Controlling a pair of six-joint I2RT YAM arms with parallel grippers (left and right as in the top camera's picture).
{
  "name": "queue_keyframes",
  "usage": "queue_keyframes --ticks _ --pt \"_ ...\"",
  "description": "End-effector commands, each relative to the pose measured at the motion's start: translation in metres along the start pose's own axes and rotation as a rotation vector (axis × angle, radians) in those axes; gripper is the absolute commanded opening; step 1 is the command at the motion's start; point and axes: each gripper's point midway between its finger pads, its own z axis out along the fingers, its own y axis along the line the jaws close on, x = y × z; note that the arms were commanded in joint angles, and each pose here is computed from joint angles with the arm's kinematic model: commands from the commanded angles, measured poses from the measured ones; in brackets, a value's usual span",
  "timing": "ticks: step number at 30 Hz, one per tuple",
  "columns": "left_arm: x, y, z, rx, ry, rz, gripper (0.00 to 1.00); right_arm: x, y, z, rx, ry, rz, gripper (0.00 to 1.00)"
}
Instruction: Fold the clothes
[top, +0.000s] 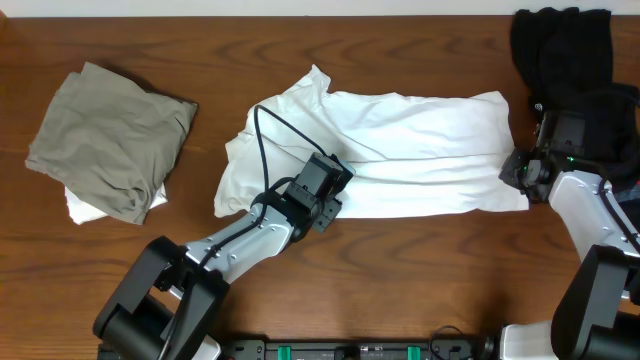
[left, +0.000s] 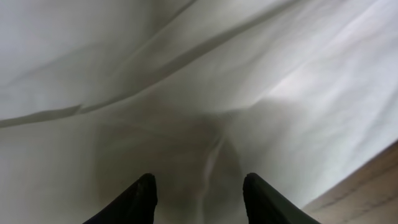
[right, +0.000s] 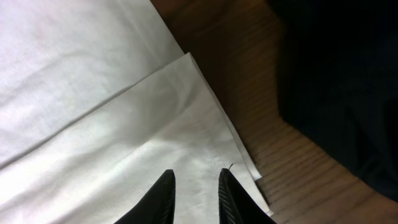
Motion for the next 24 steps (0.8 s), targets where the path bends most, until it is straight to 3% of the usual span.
queue_keyframes --ticks 1,17,24 --pt "-0.004 0.009 0.001 -0.048 -0.006 0.028 0.47 -0.004 0.005 -0.002 -0.008 -0.013 -0.016 0.22" --pt "0.011 0.006 0.020 -0.042 0.046 0.033 0.43 -0.004 0.005 -0.002 -0.011 -0.011 -0.016 0.22" --pt "-0.011 0.017 0.006 -0.093 -0.027 0.023 0.42 -0.004 0.005 -0.003 -0.011 -0.012 -0.016 0.22"
